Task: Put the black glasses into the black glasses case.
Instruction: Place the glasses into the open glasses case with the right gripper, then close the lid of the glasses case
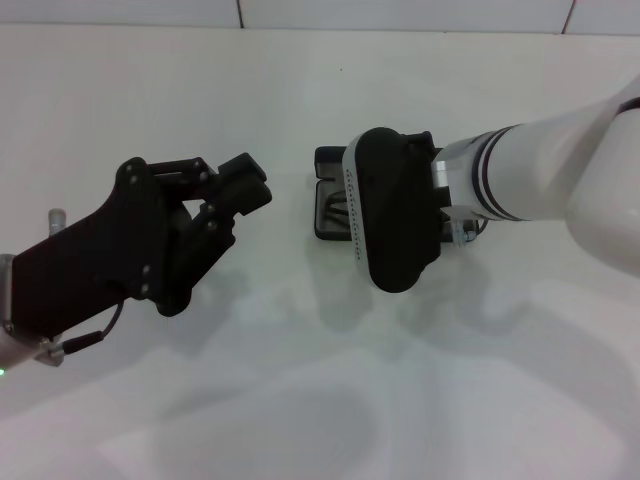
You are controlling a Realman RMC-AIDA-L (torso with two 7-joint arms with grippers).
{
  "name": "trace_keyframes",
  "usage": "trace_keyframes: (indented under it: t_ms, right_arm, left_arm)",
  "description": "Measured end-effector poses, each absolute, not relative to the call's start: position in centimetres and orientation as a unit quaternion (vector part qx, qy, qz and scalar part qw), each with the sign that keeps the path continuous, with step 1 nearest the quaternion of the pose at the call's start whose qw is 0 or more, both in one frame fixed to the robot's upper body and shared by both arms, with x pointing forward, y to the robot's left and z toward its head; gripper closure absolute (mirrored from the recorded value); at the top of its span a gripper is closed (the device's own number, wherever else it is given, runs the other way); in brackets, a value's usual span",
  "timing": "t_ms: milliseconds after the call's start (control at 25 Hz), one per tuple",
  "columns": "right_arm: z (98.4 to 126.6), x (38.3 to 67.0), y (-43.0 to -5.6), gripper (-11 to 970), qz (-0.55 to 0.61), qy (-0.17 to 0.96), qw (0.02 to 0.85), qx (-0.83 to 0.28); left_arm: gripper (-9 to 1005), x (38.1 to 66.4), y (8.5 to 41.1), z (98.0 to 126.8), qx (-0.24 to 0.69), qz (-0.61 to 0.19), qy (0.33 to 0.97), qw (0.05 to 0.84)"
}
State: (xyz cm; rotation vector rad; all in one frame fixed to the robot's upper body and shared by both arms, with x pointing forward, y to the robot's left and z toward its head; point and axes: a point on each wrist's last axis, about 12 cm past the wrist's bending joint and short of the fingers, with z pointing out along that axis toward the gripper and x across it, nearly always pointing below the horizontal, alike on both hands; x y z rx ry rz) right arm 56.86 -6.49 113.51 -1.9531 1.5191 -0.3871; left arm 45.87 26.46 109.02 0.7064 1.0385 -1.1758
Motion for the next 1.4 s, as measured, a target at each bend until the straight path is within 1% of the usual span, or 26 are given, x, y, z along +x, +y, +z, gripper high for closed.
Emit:
trace_keyframes:
  t_ms: [240, 560, 840, 1000, 1120, 1200, 1240, 1280, 1320, 1360, 1400]
  right_arm:
    - [113.6, 56.5, -6.6, 764, -0.150, 0.573, 0.319, -0.740]
    - [114.0, 54.9, -7.0, 763, -0.120, 0.594, 0.340, -0.719]
    - [115.3, 53.6, -8.4, 763, -0.076, 0.631, 0.378, -0.674]
    - [116.8, 52.6, -10.0, 764, -0.015, 0.660, 0.410, -0.629]
    - [117.8, 51.8, -11.2, 764, 0.065, 0.672, 0.425, -0.603]
    - [118.3, 50.8, -12.4, 764, 0.141, 0.671, 0.431, -0.587]
    - [118.3, 50.8, -12.4, 764, 0.141, 0.671, 0.431, -0.587]
    - [118.6, 50.3, -13.3, 764, 0.180, 0.665, 0.436, -0.579]
    - [118.7, 49.2, -15.9, 764, 0.236, 0.646, 0.455, -0.566]
    - [118.3, 48.7, -17.5, 764, 0.253, 0.643, 0.465, -0.554]
    - [118.1, 48.5, -18.1, 764, 0.261, 0.640, 0.471, -0.549]
  left_arm:
    - [879, 45.9, 26.5, 109.0, 0.310, -0.518, 0.459, 0.651]
    - [878, 45.9, 26.5, 109.0, 0.311, -0.518, 0.459, 0.652]
    - [878, 46.1, 26.7, 109.2, 0.312, -0.515, 0.457, 0.655]
    - [878, 46.7, 27.3, 109.6, 0.310, -0.505, 0.457, 0.664]
    - [878, 46.9, 27.9, 109.9, 0.312, -0.500, 0.459, 0.665]
    - [878, 47.5, 28.1, 110.2, 0.319, -0.499, 0.459, 0.662]
    - [878, 47.7, 28.1, 110.3, 0.321, -0.499, 0.460, 0.661]
    - [878, 48.3, 27.9, 110.5, 0.324, -0.498, 0.463, 0.658]
    - [878, 48.8, 27.8, 110.7, 0.326, -0.497, 0.465, 0.656]
    - [878, 49.6, 27.5, 110.9, 0.329, -0.493, 0.473, 0.652]
    - [878, 50.5, 27.1, 111.0, 0.332, -0.485, 0.485, 0.647]
